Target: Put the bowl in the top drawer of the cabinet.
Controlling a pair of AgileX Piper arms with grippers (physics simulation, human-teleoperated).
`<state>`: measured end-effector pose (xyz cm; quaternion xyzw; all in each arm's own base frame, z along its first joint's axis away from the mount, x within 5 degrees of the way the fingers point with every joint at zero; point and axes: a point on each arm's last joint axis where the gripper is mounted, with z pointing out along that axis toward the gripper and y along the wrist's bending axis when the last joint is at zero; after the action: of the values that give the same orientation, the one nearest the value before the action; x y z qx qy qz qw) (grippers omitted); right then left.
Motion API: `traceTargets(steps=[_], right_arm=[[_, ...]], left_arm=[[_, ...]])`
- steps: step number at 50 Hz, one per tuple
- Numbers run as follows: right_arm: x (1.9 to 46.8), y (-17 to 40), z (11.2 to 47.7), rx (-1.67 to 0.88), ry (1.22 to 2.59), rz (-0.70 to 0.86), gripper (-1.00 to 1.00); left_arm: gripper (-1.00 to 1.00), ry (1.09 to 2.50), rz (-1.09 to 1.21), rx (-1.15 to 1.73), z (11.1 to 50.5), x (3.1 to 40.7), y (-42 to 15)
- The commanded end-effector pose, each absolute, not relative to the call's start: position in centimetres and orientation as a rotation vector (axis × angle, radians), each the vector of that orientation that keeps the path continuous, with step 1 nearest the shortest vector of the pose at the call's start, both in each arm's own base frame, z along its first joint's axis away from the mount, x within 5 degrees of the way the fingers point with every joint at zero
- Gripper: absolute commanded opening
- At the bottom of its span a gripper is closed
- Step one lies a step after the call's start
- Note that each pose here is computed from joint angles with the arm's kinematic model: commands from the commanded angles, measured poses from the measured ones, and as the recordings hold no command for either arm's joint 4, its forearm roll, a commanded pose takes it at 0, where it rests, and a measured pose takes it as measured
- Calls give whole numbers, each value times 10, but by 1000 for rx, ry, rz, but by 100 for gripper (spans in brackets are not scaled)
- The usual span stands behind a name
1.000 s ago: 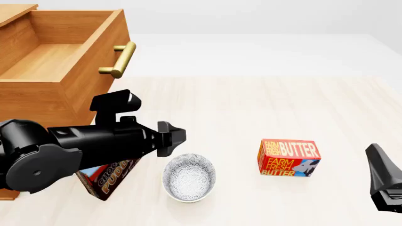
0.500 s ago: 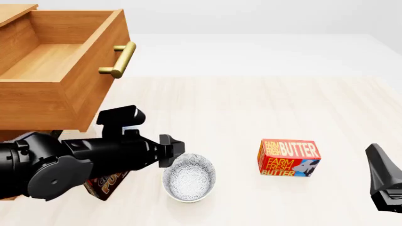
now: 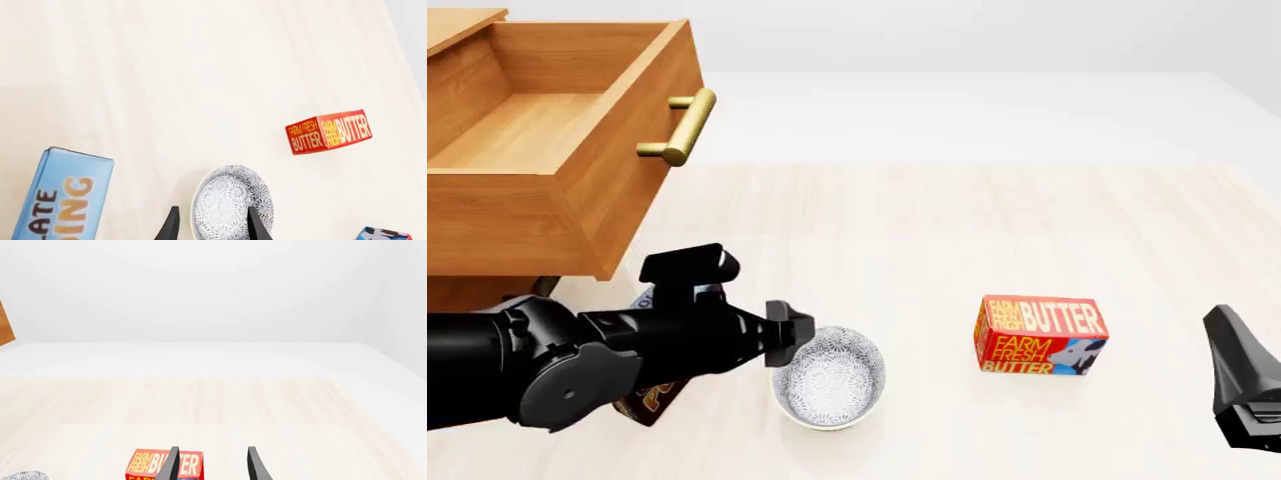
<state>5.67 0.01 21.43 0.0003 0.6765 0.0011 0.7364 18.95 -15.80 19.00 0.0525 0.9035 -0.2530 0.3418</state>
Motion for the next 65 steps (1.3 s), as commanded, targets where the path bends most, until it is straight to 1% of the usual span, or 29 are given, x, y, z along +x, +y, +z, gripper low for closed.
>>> traceTargets(steps=[1,15,42,65], right_arm=[[57,0,214,1,1486,2,100],[57,1,214,-12,1488,5,100],[57,1,214,-12,1489,5,100],[57,1,214,-12,1489,5,100]], left_arm=[[100,2362,-647,123,182,194,-159],[100,2381,-653,128,170,198,-168],[100,2435,-674,114,144,195,-180],[100,2468,-658,97,129,196,-181]])
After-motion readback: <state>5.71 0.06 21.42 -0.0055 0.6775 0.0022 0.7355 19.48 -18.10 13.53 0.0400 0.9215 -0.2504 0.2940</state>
